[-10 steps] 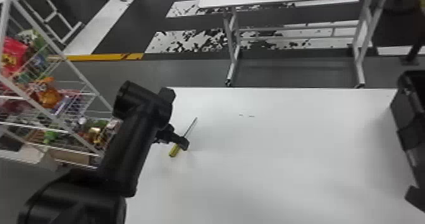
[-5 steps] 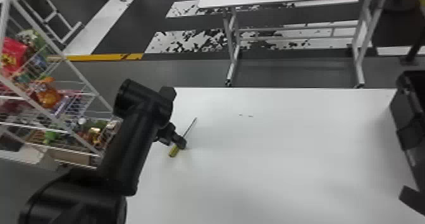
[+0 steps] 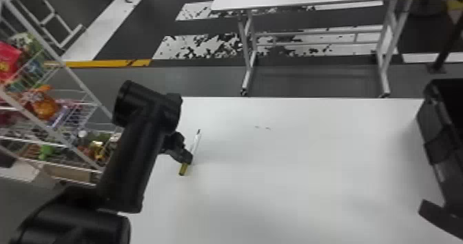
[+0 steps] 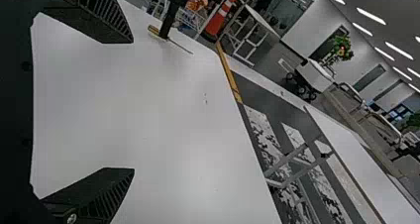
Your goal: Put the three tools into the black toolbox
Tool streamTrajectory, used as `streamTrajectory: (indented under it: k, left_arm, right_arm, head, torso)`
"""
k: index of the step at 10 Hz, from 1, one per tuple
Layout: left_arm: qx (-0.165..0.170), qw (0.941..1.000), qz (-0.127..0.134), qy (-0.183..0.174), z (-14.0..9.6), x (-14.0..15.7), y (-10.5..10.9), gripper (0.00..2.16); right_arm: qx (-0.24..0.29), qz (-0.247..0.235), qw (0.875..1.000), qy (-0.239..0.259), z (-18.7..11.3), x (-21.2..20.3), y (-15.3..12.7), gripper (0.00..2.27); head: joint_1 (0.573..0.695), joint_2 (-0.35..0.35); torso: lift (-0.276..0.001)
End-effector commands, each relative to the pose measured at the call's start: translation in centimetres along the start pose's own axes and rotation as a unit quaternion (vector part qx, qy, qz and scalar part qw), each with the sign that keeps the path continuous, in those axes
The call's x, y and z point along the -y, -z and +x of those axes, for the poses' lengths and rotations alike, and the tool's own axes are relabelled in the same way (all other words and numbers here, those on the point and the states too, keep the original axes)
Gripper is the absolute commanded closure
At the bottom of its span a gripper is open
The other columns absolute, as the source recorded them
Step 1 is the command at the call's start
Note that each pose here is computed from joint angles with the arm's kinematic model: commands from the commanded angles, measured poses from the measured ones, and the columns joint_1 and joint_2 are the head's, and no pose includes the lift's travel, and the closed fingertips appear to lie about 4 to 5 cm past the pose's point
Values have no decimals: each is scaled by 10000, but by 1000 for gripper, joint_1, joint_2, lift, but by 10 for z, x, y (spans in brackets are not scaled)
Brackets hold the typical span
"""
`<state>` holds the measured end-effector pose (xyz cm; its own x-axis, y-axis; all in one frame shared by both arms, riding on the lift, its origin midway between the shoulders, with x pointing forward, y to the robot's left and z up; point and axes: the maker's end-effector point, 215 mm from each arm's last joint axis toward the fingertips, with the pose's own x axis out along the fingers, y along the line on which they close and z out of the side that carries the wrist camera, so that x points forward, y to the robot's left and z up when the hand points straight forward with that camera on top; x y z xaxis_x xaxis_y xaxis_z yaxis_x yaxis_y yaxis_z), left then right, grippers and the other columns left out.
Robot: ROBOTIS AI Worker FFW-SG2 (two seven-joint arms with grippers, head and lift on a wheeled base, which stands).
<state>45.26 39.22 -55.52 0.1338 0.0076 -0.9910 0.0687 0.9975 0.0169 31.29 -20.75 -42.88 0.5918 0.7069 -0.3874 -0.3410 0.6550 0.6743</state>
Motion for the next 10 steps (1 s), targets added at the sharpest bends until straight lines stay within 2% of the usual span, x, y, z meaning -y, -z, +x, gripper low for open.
streamTrajectory:
  k: [1, 2, 3, 4, 5, 7, 9, 10]
  left_arm:
    - [82, 9998, -90, 157, -6, 8, -4, 1922]
    - [137, 9992, -195, 317, -10, 17, -1, 1922]
    - [231, 9972, -335, 621, -16, 32, 1, 1922]
    - [371, 9924, -493, 1063, -25, 54, 3, 1922]
    - [575, 9828, -633, 1637, -37, 82, -2, 1922]
    - [914, 9602, -616, 2567, -57, 133, -3, 1919]
    - [1122, 9286, -574, 3490, -79, 186, 6, 1919]
    - [1181, 9241, -377, 3615, -85, 210, 20, 1919]
  right_arm:
    - [-20, -8, 10000, 17, 3, 1, 1, 76]
    - [-29, 4, 10000, 44, 4, 3, 1, 76]
    - [-40, 1, 10000, 53, 5, 4, 0, 76]
    - [-54, 1, 10000, 51, 8, 3, -1, 76]
    - [-96, 42, 9999, 40, 11, 2, -1, 76]
    - [-183, 90, 9998, 3, 18, -2, -4, 76]
    - [-439, 376, 9983, -47, 20, -7, 1, 76]
    - [-739, 700, 9948, -34, 17, -12, 14, 76]
  head:
    - [695, 270]
    - [695, 266]
    - [695, 255]
    - [695, 245]
    - [695, 217]
    - [695, 160]
    - [695, 84]
    - [695, 50]
  torso:
    - [-51]
    - [-51]
    - [-51]
    - [-51]
    - [-51]
    - [-51]
    - [-51]
    - [-51]
